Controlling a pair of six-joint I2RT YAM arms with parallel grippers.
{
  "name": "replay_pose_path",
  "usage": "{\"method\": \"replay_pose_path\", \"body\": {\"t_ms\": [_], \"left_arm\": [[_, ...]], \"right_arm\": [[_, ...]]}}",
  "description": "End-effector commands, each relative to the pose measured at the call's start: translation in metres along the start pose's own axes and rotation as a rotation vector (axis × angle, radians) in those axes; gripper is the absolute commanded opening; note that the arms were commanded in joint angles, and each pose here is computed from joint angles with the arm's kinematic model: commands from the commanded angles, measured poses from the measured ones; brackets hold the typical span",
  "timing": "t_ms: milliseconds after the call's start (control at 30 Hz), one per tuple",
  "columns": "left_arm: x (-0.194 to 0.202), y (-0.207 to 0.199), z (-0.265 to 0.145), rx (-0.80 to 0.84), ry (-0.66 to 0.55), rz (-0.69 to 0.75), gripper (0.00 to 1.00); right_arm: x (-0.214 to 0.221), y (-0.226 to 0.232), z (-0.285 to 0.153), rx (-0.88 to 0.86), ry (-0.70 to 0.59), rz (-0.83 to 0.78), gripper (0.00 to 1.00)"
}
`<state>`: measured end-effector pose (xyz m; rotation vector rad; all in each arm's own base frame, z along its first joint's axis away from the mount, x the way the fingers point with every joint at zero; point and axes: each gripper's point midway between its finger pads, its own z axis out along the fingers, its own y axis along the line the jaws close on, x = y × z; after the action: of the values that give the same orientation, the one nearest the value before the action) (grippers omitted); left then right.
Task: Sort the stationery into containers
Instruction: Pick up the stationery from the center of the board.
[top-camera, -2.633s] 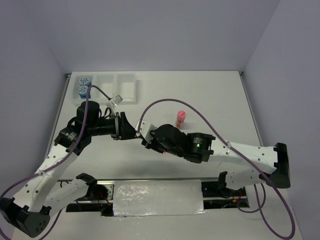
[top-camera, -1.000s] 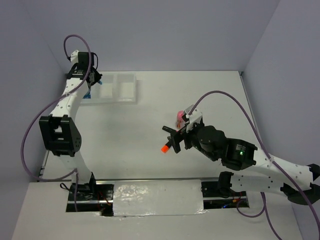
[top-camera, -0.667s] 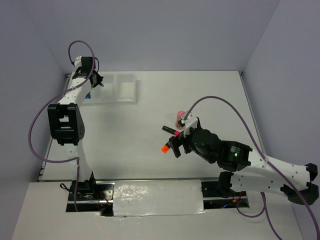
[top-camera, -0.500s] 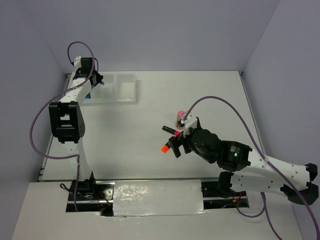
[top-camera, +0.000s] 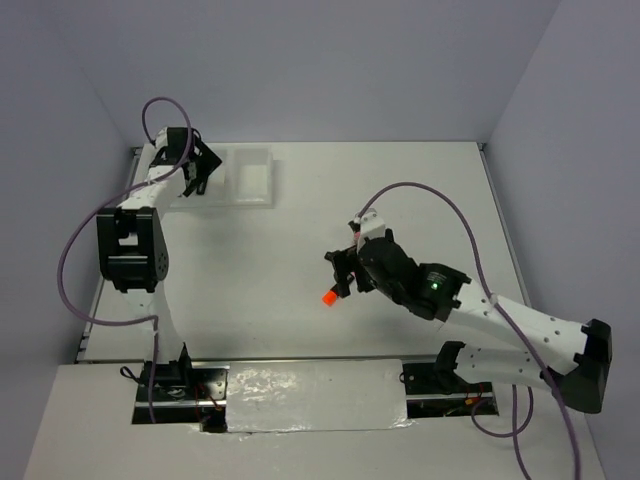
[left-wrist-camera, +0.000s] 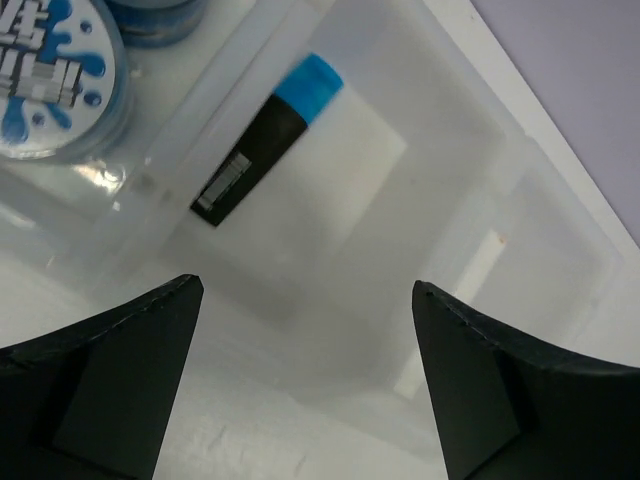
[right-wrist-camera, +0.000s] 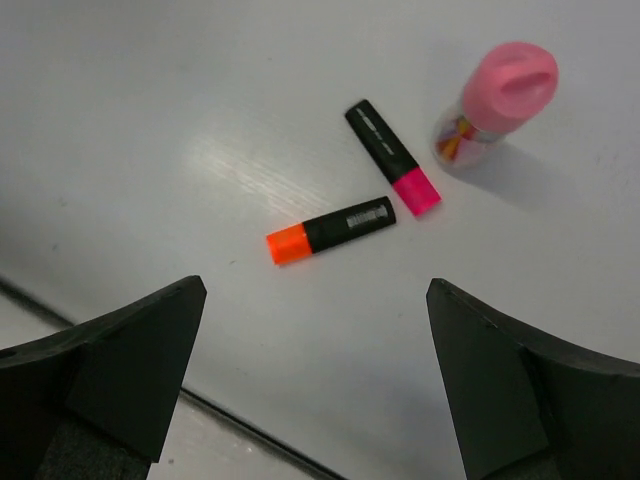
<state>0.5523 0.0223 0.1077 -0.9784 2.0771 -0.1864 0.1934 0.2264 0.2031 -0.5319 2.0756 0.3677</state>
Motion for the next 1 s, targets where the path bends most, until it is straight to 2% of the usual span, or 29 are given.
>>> {"method": "replay_pose_path", "body": {"t_ms": [0, 33, 100, 167, 200, 233, 300, 333, 367, 400, 433, 500, 533, 667, 733, 767, 900, 933, 967], "left_arm": [[-0.054, -0.054, -0.094, 0.152, -0.114, 0.015, 0.99], [-0.067, -0.061, -0.123, 0.180, -0.141, 0.020, 0.99], [-0.051, -0.069, -0.157, 0.207, -0.087, 0.077, 0.99], [-0.051, -0.075, -0.207, 0.280, -0.096, 0.108, 0.99], [-0.034, -0.069, -0.215, 0.301, -0.047, 0.146, 0.99], [-0.033, -0.065, -0.248, 0.341, -0.052, 0.158, 0.99], [-0.006, -0.047, -0.263, 0.369, -0.001, 0.220, 0.99], [-0.004, -0.044, -0.293, 0.425, -0.026, 0.242, 0.99], [0.005, -0.037, -0.302, 0.440, -0.024, 0.289, 0.99], [0.021, -0.021, -0.300, 0.425, 0.004, 0.317, 0.99], [0.021, -0.013, -0.316, 0.442, -0.026, 0.336, 0.99], [0.033, 0.016, -0.318, 0.387, -0.021, 0.398, 0.99], [0.034, 0.026, -0.317, 0.349, -0.029, 0.417, 0.99], [0.058, 0.054, -0.309, 0.306, 0.031, 0.494, 0.99], [0.061, 0.059, -0.309, 0.298, 0.032, 0.492, 0.99], [0.064, 0.061, -0.307, 0.296, 0.043, 0.493, 0.99], [0.069, 0.061, -0.304, 0.306, 0.056, 0.493, 0.99], [0.070, 0.061, -0.304, 0.308, 0.061, 0.492, 0.99], [0.071, 0.060, -0.303, 0.306, 0.069, 0.493, 0.99]], "right_arm": [[0.019, -0.010, 0.028, 0.061, 0.106, 0.230, 1.00], [0.022, -0.010, 0.032, 0.077, 0.116, 0.251, 1.00], [0.029, -0.019, 0.043, 0.178, 0.134, 0.336, 1.00], [0.042, -0.024, 0.056, 0.260, 0.173, 0.375, 1.00], [0.042, -0.022, 0.062, 0.284, 0.176, 0.433, 1.00], [0.049, -0.024, 0.065, 0.322, 0.198, 0.453, 1.00], [0.060, -0.028, 0.080, 0.420, 0.223, 0.504, 1.00], [0.066, -0.030, 0.085, 0.449, 0.239, 0.506, 1.00], [0.074, -0.030, 0.094, 0.479, 0.263, 0.498, 0.98], [0.077, -0.031, 0.099, 0.509, 0.264, 0.514, 0.96], [0.082, -0.032, 0.102, 0.536, 0.274, 0.516, 0.94], [0.092, -0.029, 0.114, 0.558, 0.298, 0.529, 0.88], [0.091, -0.025, 0.122, 0.538, 0.287, 0.543, 0.83], [0.102, -0.018, 0.140, 0.549, 0.318, 0.556, 0.74], [0.113, -0.021, 0.141, 0.597, 0.351, 0.550, 0.66], [0.118, -0.020, 0.141, 0.605, 0.359, 0.561, 0.65], [0.131, -0.004, 0.149, 0.540, 0.373, 0.585, 0.57], [0.138, -0.002, 0.149, 0.539, 0.391, 0.587, 0.51], [0.141, 0.004, 0.148, 0.527, 0.395, 0.581, 0.48]]}}
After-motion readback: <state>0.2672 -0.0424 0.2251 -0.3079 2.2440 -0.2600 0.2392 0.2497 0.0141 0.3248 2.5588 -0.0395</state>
